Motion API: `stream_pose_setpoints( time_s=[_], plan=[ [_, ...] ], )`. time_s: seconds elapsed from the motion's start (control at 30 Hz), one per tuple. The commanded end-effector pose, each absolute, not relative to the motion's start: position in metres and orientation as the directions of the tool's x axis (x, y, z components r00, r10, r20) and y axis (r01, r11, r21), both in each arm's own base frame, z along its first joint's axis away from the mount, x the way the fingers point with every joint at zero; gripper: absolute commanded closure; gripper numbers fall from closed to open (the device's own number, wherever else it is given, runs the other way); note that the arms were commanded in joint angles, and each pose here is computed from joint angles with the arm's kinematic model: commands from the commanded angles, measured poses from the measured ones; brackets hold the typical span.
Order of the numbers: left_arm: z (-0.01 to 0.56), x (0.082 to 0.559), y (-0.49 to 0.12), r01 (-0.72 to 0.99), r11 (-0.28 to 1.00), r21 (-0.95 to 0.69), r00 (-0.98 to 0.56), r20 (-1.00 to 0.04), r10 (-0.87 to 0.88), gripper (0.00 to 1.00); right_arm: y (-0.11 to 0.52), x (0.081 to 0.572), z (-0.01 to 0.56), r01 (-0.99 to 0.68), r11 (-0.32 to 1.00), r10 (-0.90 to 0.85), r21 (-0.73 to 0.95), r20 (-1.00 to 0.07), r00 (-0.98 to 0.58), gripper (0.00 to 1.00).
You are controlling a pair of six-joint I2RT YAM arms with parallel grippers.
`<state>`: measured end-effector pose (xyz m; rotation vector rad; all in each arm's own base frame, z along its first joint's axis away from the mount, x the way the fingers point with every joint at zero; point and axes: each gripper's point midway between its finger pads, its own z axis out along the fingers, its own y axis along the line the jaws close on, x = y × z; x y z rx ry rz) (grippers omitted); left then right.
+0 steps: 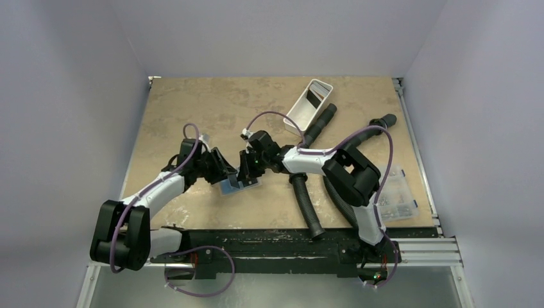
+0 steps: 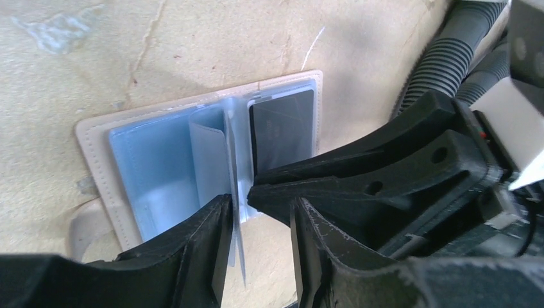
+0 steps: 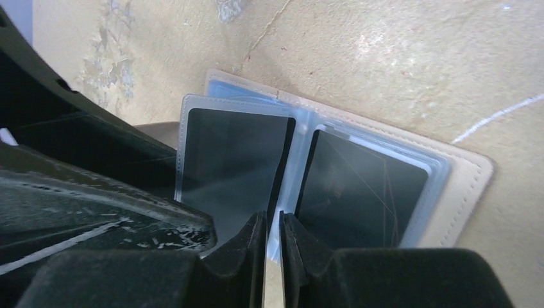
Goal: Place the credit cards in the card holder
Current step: Turn over the card slot in the card holder.
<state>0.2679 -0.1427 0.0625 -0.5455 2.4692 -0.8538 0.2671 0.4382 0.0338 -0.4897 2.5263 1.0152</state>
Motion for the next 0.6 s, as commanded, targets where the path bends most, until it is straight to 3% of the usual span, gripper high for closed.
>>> stream_pose_setpoints(
  time_s=[0.0, 0.2, 0.37, 0.57],
  plan=[
    [0.079, 0.285, -0.158, -0.148, 0.712, -0.687, -0.804, -0.336, -0.490, 0.58, 0.432, 0.272, 0.068, -0.436, 0.654, -0.122, 0.619, -0.482, -0.868, 0.78],
    [0.083, 0.291, -0.167, -0.127, 0.715, -0.688, -0.807, -0.347, -0.478, 0.53, 0.415, 0.277, 0.076, -0.414, 0.654, -0.077, 0.634, -0.488, -0.870, 0.71],
    [0.079, 0.294, -0.174, -0.116, 0.719, -0.686, -0.819, -0.343, -0.460, 0.49, 0.401, 0.279, 0.079, -0.410, 0.642, -0.059, 0.648, -0.491, -0.869, 0.60],
    [0.078, 0.297, -0.178, -0.108, 0.725, -0.680, -0.824, -0.347, -0.449, 0.45, 0.388, 0.283, 0.080, -0.406, 0.658, -0.048, 0.634, -0.504, -0.863, 0.58]
  ],
)
